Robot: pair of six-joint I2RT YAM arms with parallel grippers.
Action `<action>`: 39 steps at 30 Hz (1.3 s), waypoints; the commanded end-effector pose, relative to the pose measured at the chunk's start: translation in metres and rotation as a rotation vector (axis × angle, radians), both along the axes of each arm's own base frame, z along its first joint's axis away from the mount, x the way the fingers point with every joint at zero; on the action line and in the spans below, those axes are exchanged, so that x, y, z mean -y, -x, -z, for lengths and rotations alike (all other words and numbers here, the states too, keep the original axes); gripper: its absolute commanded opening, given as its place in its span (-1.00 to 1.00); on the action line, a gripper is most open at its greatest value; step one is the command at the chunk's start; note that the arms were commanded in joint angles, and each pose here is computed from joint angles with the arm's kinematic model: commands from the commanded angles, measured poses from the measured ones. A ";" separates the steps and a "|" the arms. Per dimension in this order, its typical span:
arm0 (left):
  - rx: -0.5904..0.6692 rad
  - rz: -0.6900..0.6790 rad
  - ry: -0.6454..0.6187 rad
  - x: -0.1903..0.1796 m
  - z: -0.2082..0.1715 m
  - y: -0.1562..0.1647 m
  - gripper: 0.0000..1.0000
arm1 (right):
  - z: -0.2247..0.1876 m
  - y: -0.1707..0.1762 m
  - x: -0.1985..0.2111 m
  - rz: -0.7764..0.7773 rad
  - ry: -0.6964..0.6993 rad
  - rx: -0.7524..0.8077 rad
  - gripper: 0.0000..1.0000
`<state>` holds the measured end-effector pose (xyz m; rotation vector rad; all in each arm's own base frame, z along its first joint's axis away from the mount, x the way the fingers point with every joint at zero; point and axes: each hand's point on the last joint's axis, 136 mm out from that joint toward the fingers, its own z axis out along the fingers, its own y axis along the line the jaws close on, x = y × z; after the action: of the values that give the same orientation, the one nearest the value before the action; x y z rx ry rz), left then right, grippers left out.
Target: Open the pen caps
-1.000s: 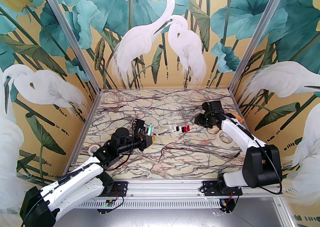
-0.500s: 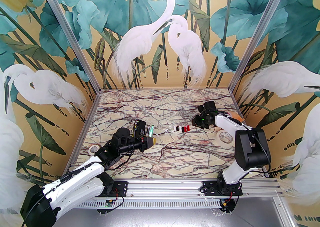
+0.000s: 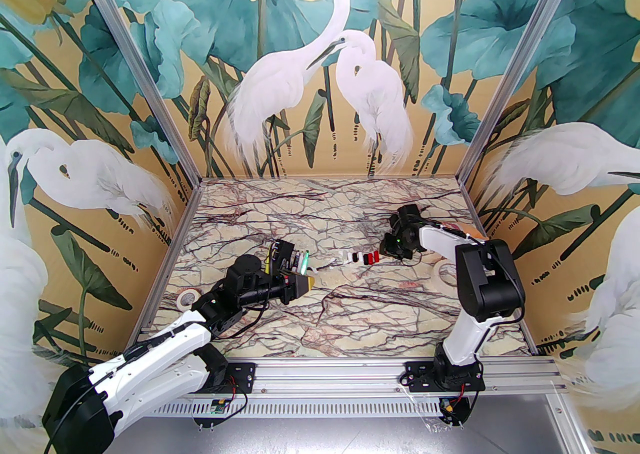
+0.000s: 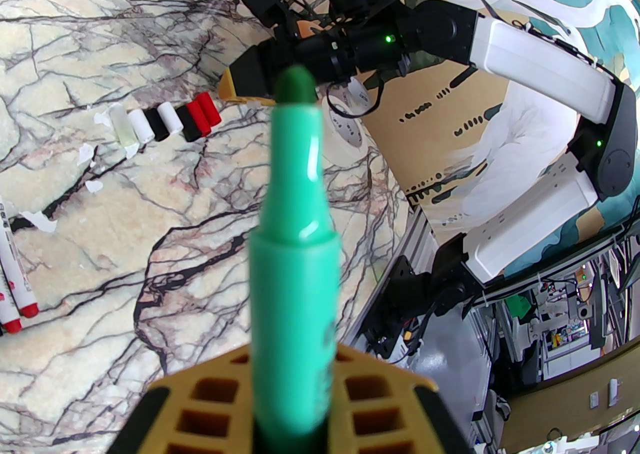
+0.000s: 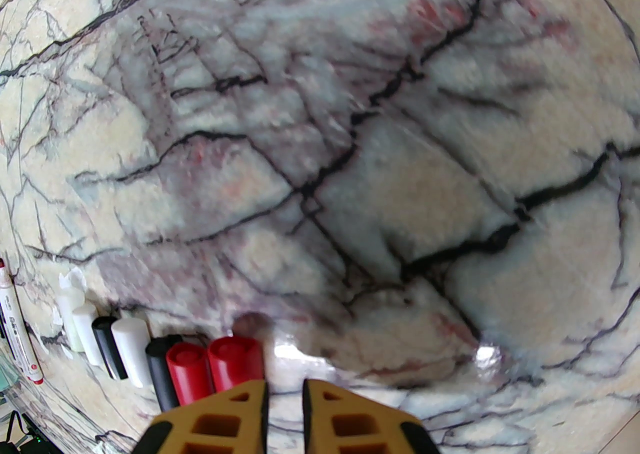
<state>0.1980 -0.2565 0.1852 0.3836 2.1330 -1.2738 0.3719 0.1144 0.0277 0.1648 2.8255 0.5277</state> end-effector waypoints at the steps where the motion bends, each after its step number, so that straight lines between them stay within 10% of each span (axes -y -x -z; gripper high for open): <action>1: -0.003 0.009 0.025 0.002 -0.002 0.000 -0.78 | 0.004 -0.005 0.005 0.020 0.056 -0.010 -0.72; 39: -0.024 0.023 0.023 0.004 0.004 0.001 -0.78 | 0.018 -0.006 0.001 -0.020 0.244 -0.063 -0.56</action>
<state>0.1985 -0.2598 0.1833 0.3809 2.1372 -1.2969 0.3746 0.1141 0.0145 0.0936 2.9173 0.2116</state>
